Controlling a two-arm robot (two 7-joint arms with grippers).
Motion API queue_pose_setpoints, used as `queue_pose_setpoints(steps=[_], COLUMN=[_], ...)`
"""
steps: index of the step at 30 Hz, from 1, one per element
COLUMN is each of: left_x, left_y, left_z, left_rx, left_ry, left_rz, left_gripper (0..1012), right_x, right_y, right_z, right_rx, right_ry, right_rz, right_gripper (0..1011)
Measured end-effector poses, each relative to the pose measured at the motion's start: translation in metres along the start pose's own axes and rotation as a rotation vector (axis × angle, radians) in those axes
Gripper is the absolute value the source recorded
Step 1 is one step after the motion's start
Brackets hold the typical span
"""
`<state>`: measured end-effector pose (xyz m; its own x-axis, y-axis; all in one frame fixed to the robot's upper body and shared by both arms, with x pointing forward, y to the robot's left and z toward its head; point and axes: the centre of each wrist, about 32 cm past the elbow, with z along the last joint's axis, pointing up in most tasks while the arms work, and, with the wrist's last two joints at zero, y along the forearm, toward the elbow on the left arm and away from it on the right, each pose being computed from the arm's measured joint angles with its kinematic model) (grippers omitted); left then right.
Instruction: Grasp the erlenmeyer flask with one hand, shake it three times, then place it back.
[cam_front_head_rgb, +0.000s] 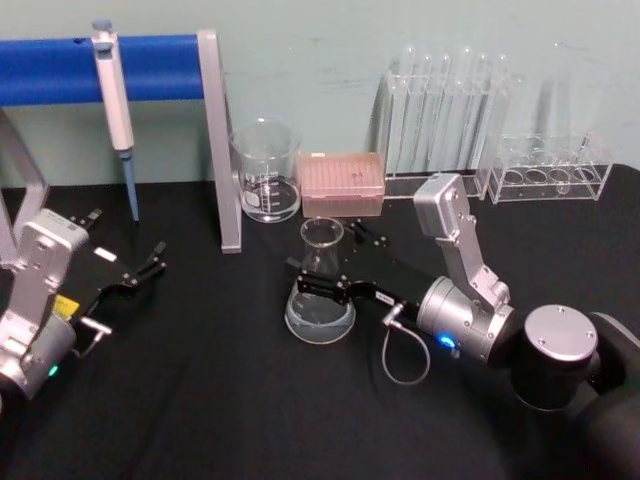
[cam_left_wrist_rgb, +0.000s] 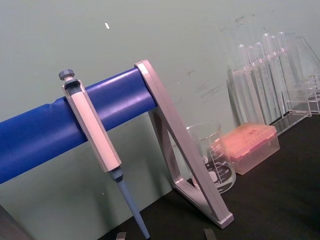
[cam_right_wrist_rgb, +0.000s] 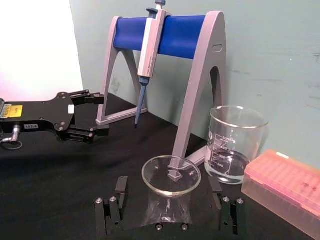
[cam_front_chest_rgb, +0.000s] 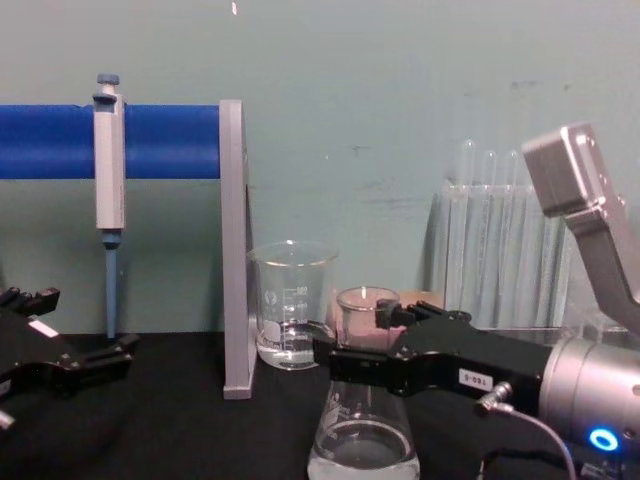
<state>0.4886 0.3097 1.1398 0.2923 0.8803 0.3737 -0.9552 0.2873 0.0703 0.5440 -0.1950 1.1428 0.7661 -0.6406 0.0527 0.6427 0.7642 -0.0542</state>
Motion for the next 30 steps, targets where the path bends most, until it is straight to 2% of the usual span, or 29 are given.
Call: queue_pose_setpoints(steps=[20, 25, 30], left_x=[0.0000, 0.0000, 0.0000], left_y=[0.0000, 0.0000, 0.0000], left_z=[0.0000, 0.0000, 0.0000], left_rx=[0.000, 0.000, 0.000], left_ry=[0.000, 0.000, 0.000], left_rz=[0.000, 0.000, 0.000], left_gripper=[1001, 1001, 1001], right_x=[0.0000, 0.0001, 0.0002], right_y=[0.0027, 0.0025, 0.0023], right_z=[0.0011, 0.0011, 0.0011], right_rx=[0.000, 0.000, 0.001], right_ry=[-0.008, -0.008, -0.007], right_rz=[-0.005, -0.005, -0.005], right_gripper=[1000, 916, 767])
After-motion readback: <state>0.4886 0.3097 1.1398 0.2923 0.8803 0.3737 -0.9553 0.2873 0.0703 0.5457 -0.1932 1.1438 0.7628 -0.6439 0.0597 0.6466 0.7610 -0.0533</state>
